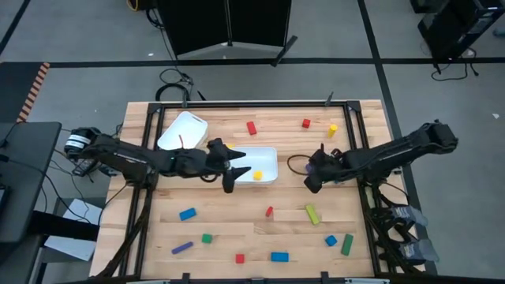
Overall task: Sort blocks by size
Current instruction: Put the top violet large block into the top white bin
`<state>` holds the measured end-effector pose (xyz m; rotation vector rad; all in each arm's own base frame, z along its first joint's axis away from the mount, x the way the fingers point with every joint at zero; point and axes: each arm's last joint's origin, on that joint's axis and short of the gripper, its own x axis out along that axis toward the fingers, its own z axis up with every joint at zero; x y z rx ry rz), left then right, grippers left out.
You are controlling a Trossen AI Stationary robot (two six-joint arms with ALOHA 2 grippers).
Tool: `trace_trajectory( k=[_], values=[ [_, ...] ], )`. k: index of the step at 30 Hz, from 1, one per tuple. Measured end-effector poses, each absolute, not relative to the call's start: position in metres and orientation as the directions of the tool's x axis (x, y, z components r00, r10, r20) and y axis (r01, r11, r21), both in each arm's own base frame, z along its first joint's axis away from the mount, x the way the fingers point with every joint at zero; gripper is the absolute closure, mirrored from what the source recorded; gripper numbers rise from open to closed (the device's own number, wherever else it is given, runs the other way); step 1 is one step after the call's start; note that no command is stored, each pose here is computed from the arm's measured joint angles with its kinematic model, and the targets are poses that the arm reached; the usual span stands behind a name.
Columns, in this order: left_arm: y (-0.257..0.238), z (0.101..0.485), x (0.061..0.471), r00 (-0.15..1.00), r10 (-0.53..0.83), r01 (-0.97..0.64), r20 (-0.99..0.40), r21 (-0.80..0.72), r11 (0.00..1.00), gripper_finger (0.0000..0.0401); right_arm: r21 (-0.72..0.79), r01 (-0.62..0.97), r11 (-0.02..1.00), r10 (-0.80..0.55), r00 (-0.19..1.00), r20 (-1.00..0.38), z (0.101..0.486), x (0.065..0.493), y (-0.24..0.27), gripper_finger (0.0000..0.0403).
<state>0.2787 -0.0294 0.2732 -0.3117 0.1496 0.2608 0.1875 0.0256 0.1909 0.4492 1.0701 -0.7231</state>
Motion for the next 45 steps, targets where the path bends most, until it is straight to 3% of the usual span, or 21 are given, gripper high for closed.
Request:
trace_trajectory(
  k=[8,15,21,27,32,36,40,45],
  values=[
    [-0.035,0.285,0.250,0.976,0.193,-0.213,-0.096,-0.301,0.929,0.0119,-0.075,0.756,0.650,-0.308,0.172,-0.936,0.164,0.203,0.025,0.0144],
    [-0.037,0.286,0.223,0.983,0.185,-0.181,-0.020,-0.329,0.927,0.0119,-0.076,0.776,0.627,-0.279,0.132,-0.951,0.141,0.215,0.020,0.0157],
    [-0.037,0.285,0.206,0.983,0.183,-0.174,-0.003,-0.336,0.926,0.0119,-0.064,0.802,0.594,-0.244,0.103,-0.964,0.127,0.219,0.015,0.0215],
    [-0.039,0.290,0.198,0.985,0.168,-0.148,0.029,-0.349,0.925,0.0119,-0.045,0.806,0.590,-0.290,0.159,-0.944,0.137,0.219,0.013,0.0337],
    [-0.037,0.294,0.193,0.980,0.193,-0.156,0.051,-0.405,0.901,0.0119,-0.023,0.839,0.544,-0.459,0.275,-0.845,0.172,0.227,0.002,0.0334],
    [-0.035,0.302,0.188,0.974,0.201,-0.137,0.105,-0.433,0.891,0.0119,0.067,0.804,0.591,-0.576,0.479,-0.662,0.216,0.258,-0.009,0.0334],
    [-0.032,0.317,0.178,0.954,0.207,-0.092,0.218,-0.443,0.892,0.0119,0.175,0.672,0.720,-0.564,0.713,-0.416,0.249,0.307,-0.027,0.0334],
    [-0.027,0.339,0.158,0.900,0.220,-0.040,0.376,-0.432,0.901,0.0119,0.239,0.530,0.814,-0.477,0.843,-0.248,0.249,0.373,-0.051,0.0334]
  ],
)
